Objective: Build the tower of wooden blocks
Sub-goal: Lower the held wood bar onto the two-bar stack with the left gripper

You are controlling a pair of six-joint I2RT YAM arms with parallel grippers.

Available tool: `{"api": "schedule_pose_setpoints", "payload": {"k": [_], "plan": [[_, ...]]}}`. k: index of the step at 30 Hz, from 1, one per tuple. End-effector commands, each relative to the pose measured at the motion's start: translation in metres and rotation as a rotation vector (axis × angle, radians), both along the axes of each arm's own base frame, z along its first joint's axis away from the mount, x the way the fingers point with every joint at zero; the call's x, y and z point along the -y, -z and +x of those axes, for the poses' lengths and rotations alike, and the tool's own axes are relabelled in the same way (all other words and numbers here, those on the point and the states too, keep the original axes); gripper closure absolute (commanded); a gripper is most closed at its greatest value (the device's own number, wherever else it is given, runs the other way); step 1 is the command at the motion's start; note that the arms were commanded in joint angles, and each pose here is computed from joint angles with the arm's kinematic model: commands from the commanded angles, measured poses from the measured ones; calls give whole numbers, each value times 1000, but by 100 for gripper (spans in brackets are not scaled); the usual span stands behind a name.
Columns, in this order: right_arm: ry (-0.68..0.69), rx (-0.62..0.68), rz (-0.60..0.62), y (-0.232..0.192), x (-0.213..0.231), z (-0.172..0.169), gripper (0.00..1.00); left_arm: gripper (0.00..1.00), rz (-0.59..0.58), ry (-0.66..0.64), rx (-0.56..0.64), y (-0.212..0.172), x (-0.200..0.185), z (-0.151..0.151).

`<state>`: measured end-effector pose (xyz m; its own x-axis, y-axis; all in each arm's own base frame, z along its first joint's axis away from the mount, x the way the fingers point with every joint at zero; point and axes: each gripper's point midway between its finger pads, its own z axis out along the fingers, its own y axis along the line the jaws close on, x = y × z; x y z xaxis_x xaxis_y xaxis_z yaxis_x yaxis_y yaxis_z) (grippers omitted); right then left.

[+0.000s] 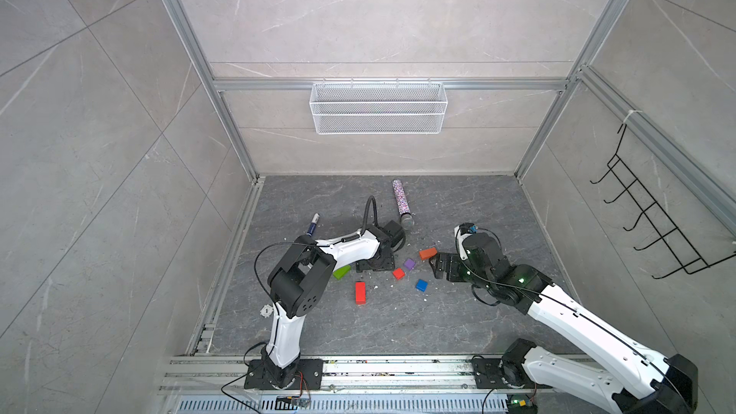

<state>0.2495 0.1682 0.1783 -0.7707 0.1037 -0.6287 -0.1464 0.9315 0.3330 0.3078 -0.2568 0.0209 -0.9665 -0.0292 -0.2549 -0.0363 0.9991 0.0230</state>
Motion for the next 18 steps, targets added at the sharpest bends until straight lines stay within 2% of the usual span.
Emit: {"api": "schedule_pose_setpoints", "payload": {"k": [1, 18], "plan": [[-1, 6, 3, -6, 1, -1, 1, 19, 97, -8, -34, 13, -22, 1], [-2, 9, 4, -7, 1, 0, 1, 19, 108, -22, -36, 13, -26, 1]]}}
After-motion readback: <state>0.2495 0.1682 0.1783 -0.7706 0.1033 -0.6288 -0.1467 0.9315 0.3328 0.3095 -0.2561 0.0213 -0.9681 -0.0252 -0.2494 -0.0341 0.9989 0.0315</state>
